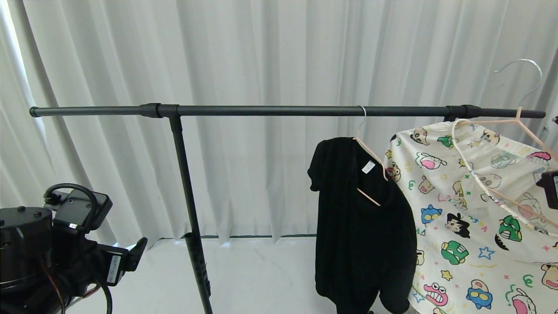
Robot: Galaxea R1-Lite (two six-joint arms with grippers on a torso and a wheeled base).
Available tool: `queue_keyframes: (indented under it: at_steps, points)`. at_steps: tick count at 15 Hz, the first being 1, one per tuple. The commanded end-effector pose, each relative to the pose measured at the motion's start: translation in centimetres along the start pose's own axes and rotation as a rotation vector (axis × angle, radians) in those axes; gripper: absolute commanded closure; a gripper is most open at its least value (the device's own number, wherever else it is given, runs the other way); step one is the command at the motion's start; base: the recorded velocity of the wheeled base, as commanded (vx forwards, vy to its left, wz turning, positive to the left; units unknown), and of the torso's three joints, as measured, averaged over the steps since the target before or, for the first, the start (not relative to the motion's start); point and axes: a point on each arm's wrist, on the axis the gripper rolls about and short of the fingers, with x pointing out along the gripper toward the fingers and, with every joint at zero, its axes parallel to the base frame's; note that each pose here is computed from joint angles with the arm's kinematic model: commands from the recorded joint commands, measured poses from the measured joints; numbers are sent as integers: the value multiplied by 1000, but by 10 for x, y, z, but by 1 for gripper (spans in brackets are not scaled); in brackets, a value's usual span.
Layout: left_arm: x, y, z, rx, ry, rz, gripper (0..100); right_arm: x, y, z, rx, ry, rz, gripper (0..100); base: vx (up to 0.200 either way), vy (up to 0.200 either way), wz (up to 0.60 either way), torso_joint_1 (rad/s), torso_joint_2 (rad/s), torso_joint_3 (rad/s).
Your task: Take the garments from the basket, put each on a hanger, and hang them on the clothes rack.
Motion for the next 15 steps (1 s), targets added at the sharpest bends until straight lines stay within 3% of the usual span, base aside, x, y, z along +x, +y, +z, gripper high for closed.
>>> queue_keyframes:
  at_steps: [1,7,15]
  points:
    - [0,0,0,0,-2,0,0,2,2,-2,-9,11,8,100,200,0,0,-2,2,2]
    - [0,0,0,0,-1,-2,0,5,3,-8,-14,37,8,100,200,0,0,3,2,2]
    - [-6,-8,2,17,-34,-50,0,26,8,-8,-45,83,15,100,0,0,0,0,0,0]
